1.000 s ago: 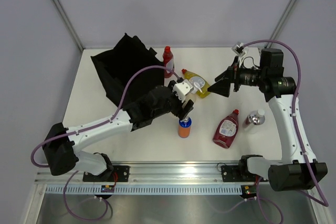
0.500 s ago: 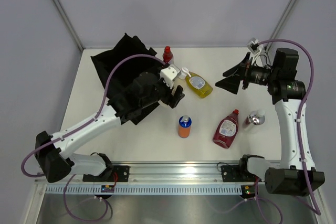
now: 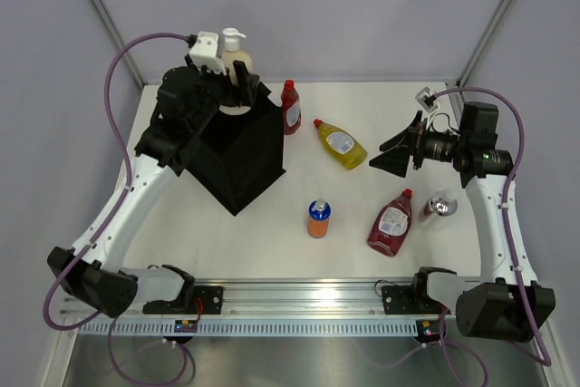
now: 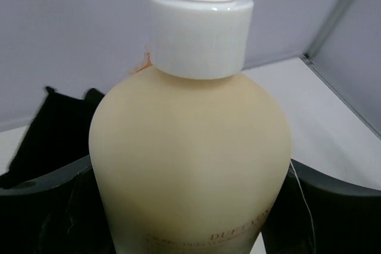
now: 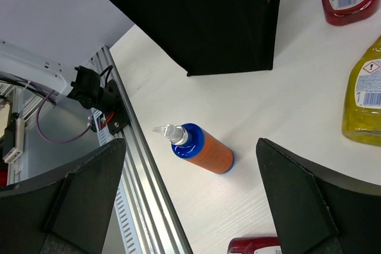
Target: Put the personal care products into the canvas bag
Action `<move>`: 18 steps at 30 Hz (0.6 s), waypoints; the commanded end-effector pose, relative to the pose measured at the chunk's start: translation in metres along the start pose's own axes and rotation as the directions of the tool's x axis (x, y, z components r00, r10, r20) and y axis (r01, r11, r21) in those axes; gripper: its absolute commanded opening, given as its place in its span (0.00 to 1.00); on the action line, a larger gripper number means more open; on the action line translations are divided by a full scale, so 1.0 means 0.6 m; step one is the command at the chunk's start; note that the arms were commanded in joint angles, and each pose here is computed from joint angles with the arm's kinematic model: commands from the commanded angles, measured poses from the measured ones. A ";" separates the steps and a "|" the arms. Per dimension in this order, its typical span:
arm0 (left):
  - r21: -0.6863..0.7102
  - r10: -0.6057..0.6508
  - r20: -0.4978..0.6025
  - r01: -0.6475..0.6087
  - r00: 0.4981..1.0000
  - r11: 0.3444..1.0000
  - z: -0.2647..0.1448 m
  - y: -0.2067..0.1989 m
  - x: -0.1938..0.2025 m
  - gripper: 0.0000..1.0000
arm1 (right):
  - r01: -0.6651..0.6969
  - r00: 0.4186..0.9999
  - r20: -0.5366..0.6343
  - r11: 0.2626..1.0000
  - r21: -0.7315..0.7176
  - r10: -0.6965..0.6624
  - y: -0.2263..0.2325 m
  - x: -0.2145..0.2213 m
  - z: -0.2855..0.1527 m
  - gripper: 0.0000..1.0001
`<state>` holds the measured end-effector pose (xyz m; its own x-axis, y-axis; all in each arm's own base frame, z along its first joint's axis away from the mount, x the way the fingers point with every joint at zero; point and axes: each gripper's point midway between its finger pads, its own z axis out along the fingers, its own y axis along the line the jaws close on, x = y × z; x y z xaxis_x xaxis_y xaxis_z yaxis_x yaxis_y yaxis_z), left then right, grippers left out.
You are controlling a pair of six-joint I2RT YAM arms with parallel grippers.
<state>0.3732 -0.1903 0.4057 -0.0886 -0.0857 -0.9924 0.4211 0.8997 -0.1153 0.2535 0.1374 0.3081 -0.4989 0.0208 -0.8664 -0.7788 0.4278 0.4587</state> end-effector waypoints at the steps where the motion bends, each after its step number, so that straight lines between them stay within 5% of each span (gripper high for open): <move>1: -0.145 -0.088 0.264 0.130 0.961 0.981 0.024 0.071 -0.138 0.00 | 0.027 1.000 0.004 0.998 -0.061 -0.027 -0.005 0.008 0.006 1.00; 7: -0.329 -0.068 0.147 0.114 0.987 0.938 0.076 0.155 -0.066 0.00 | -0.010 1.000 -0.025 0.997 -0.076 0.008 -0.029 0.041 0.015 0.99; 18: -0.400 -0.115 -0.053 0.085 0.992 0.912 0.092 0.231 0.122 0.00 | -0.050 0.998 -0.053 0.996 -0.074 0.046 -0.056 0.064 0.025 1.00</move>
<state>0.4577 -0.1029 0.2570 -0.3933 -0.0834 -0.9156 0.0213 0.9948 -0.0997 0.2655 0.1367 0.2568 -0.5720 -0.0052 -0.8202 -0.7571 0.3881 0.5255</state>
